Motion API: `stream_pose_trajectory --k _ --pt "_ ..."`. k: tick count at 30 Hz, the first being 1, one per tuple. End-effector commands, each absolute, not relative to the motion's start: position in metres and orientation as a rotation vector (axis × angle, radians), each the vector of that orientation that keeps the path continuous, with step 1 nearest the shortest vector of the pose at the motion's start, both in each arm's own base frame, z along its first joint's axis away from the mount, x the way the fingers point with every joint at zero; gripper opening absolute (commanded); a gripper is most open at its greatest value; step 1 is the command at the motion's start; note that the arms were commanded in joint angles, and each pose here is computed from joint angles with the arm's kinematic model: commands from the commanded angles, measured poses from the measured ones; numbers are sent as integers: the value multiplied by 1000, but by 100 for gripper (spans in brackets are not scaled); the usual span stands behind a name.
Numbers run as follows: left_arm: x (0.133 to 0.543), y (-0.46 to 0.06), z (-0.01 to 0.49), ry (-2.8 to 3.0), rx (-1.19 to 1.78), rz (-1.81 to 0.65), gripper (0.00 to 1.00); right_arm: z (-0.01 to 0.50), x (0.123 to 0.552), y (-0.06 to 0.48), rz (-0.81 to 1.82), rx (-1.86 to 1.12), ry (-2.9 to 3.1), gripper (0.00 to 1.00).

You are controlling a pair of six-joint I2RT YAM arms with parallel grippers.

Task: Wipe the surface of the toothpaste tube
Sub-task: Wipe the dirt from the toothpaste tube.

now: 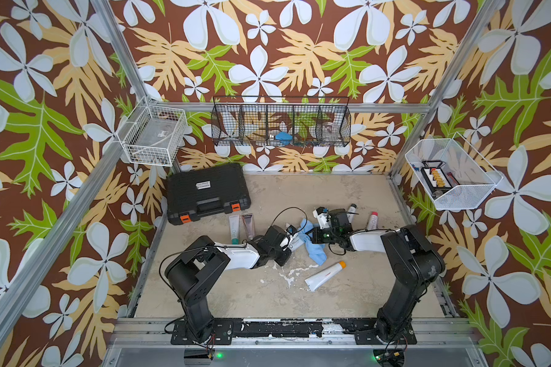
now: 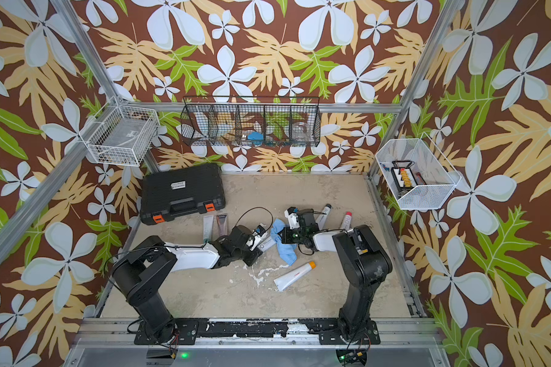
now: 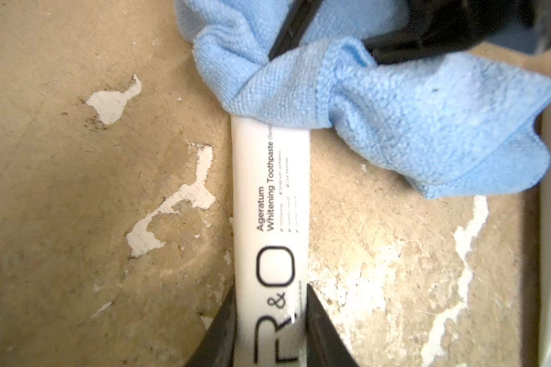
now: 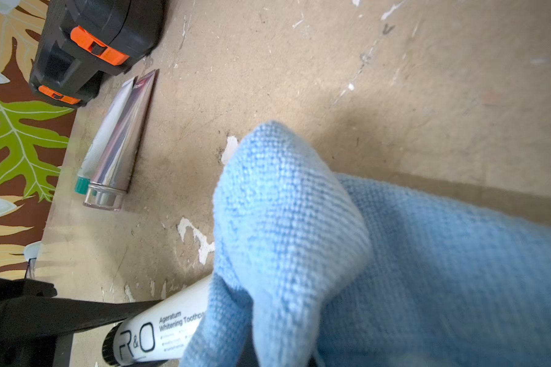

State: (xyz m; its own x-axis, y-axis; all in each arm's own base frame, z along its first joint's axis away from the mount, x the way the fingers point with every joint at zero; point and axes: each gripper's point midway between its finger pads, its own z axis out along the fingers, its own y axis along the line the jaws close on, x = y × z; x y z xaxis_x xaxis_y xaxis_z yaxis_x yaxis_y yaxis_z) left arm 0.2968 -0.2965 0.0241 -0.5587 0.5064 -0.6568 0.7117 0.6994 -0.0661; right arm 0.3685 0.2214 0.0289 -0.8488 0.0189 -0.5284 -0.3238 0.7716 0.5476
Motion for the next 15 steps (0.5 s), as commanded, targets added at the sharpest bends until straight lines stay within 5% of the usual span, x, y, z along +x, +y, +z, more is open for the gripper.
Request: stream_pose_trajectory --k 1,15 --pt "297 -299 27 2277 933 -447 27 17 355 216 868 -216 2520 0" --pt "299 -300 26 2278 928 -443 27 36 314 287 1039 -359 2488 0"
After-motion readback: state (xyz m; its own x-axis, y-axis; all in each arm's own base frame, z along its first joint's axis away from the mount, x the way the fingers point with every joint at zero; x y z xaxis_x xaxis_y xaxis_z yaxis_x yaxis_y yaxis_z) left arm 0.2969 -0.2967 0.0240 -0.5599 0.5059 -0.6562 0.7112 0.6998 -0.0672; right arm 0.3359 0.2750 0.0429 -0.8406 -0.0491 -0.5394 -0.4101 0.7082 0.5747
